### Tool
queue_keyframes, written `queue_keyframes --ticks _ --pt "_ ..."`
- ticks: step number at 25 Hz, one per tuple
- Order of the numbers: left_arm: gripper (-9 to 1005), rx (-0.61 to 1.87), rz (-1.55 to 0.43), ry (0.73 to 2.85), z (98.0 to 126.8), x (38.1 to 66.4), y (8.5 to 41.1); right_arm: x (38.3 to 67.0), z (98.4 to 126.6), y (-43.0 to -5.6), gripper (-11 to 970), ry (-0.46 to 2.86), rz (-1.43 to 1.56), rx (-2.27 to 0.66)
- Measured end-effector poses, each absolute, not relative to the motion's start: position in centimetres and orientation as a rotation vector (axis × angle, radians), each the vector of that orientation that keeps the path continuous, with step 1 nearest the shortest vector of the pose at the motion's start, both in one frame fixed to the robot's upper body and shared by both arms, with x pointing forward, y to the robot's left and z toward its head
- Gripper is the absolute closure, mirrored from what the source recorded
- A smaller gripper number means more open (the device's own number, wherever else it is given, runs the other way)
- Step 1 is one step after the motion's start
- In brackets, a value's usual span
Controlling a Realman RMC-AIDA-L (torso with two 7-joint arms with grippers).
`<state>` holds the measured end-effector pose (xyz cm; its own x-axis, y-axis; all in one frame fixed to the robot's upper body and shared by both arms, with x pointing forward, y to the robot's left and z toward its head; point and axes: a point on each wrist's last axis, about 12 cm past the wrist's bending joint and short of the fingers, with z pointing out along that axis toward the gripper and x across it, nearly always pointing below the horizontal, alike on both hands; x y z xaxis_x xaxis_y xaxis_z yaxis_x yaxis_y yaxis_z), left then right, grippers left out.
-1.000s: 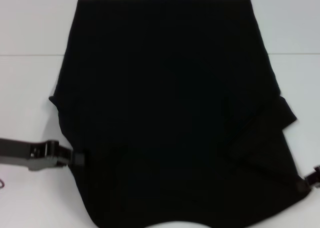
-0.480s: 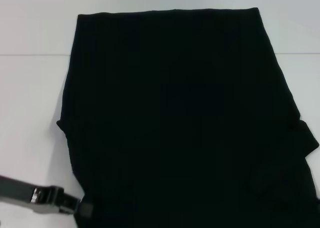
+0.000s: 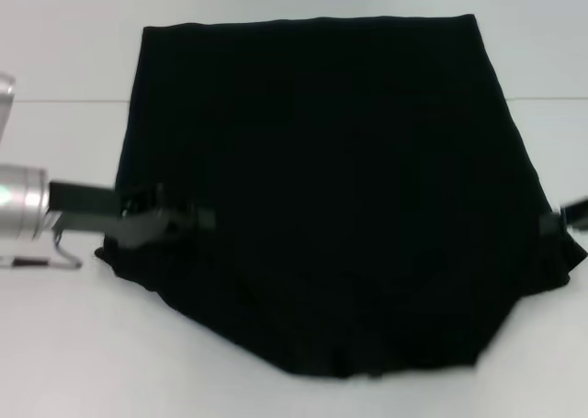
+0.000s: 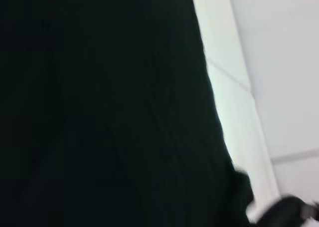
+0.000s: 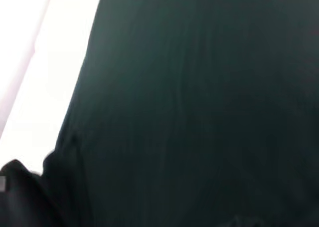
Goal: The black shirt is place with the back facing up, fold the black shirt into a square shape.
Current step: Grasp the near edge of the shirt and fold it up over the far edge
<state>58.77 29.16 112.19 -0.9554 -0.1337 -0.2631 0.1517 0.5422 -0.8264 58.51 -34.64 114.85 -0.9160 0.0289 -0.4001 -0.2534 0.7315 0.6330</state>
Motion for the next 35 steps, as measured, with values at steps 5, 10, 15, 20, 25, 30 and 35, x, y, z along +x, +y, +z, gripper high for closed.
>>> queue_keyframes --ticks 5,10,15,20,25,30,35 --pt "951 -0.076 -1.235 2.417 113.0 62.4 27.8 61.9 116.2 -34.3 899 2.446 0.872 -0.104" --pt "951 -0.138 -1.039 2.402 112.2 65.1 25.9 64.8 114.9 -32.5 899 2.396 0.744 -0.029" --pt "950 -0.153 -0.852 2.385 110.9 66.0 24.5 66.5 112.3 -29.8 898 2.379 0.609 0.011" --pt "950 -0.135 -0.717 2.336 110.8 66.8 24.3 67.4 111.8 -28.5 899 2.326 0.504 0.022" --pt "950 -0.091 -0.603 2.278 111.2 67.9 23.4 68.4 112.3 -28.2 885 2.264 0.429 0.048" --pt "950 -0.108 -0.5 2.211 111.4 68.7 22.5 69.4 113.0 -27.6 871 2.204 0.338 0.038" --pt "951 -0.145 -0.437 2.16 111.6 69.1 22.3 70.2 113.2 -26.3 857 2.159 0.261 0.01"
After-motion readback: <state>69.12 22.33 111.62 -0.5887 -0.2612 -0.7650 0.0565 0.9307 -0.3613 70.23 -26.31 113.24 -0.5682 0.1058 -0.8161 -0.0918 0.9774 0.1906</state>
